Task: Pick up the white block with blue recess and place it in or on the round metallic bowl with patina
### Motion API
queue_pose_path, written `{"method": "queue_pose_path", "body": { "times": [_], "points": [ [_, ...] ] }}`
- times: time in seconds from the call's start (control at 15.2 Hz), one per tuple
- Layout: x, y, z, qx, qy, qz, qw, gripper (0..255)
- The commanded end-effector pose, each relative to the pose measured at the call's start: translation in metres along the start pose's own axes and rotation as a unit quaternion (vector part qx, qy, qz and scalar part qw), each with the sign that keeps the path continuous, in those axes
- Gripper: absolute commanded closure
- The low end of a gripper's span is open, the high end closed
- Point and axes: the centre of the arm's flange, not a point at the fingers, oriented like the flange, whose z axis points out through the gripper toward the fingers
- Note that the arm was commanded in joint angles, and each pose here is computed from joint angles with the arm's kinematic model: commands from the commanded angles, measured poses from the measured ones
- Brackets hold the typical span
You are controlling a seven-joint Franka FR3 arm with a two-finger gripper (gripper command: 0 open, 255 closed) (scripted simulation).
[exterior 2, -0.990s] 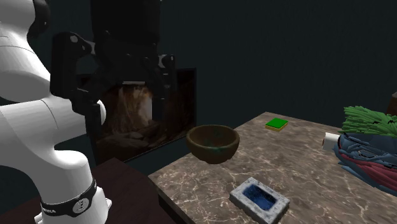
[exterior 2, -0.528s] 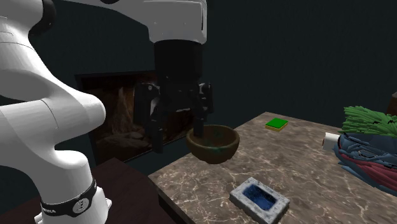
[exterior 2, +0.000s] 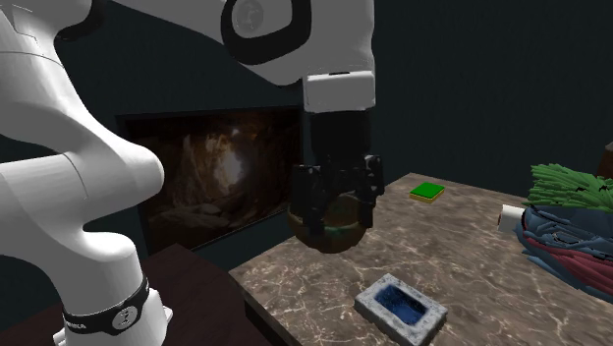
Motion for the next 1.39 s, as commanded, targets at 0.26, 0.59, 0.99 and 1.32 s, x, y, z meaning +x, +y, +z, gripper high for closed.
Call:
{"method": "queue_pose_path", "body": {
  "times": [0.26,0.59,0.99,1.32],
  "points": [
    [0.009,-0.068,0.035,0.009,0.023,0.061,0.9978,0],
    [0.017,-0.094,0.058,0.012,0.032,0.085,0.9958,0],
    [0.019,-0.095,0.087,0.012,0.032,0.085,0.9958,0],
    [0.019,-0.095,0.087,0.012,0.032,0.085,0.9958,0]
  ]
}}
